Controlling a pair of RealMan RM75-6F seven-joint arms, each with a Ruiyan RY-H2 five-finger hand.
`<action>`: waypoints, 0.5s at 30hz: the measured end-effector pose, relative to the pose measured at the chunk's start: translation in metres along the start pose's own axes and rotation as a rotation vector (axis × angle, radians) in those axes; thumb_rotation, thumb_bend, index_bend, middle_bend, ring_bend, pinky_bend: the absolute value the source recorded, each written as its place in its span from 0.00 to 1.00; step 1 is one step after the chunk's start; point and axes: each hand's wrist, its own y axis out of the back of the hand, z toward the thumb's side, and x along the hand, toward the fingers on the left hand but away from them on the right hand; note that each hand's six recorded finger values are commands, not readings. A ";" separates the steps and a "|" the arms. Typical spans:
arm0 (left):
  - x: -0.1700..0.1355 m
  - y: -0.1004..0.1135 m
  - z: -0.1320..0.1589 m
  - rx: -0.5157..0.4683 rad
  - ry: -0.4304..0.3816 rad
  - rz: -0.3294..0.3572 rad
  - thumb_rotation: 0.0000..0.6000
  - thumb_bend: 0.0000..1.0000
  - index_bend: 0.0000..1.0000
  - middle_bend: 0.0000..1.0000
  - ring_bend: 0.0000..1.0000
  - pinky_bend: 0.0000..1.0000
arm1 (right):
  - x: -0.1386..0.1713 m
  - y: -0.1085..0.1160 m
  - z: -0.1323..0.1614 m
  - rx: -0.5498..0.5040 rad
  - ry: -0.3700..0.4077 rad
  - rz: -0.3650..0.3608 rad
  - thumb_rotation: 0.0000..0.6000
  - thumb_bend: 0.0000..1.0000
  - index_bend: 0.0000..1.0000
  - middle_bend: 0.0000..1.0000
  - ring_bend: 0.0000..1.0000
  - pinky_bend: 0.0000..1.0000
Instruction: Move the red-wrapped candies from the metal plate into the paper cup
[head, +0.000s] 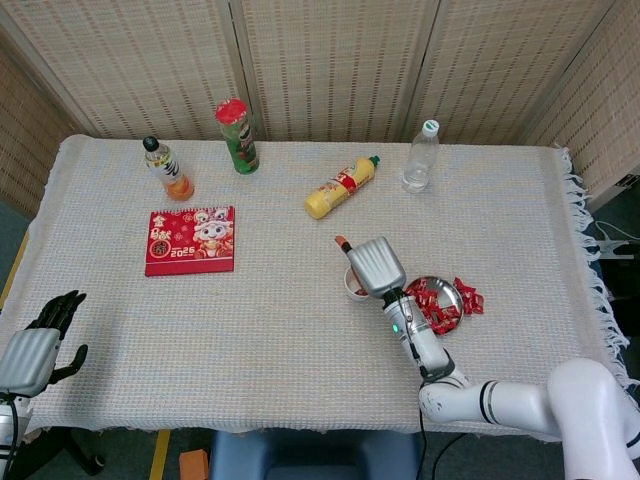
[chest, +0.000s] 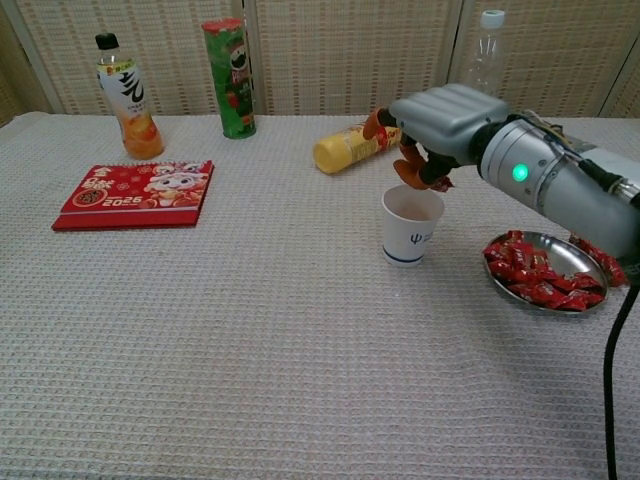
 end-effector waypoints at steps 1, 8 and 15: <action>0.000 0.000 0.000 0.000 0.000 0.000 1.00 0.44 0.00 0.00 0.05 0.34 | 0.000 -0.003 0.000 -0.010 -0.002 -0.001 1.00 0.52 0.20 0.70 0.74 1.00; 0.000 0.000 -0.001 -0.002 0.001 -0.002 1.00 0.44 0.00 0.00 0.05 0.34 | -0.002 -0.022 0.001 -0.056 0.005 0.020 1.00 0.47 0.11 0.51 0.63 1.00; 0.000 0.001 -0.001 -0.002 0.000 0.003 1.00 0.44 0.00 0.00 0.05 0.34 | 0.002 -0.018 0.003 -0.074 0.020 0.005 1.00 0.43 0.06 0.42 0.58 1.00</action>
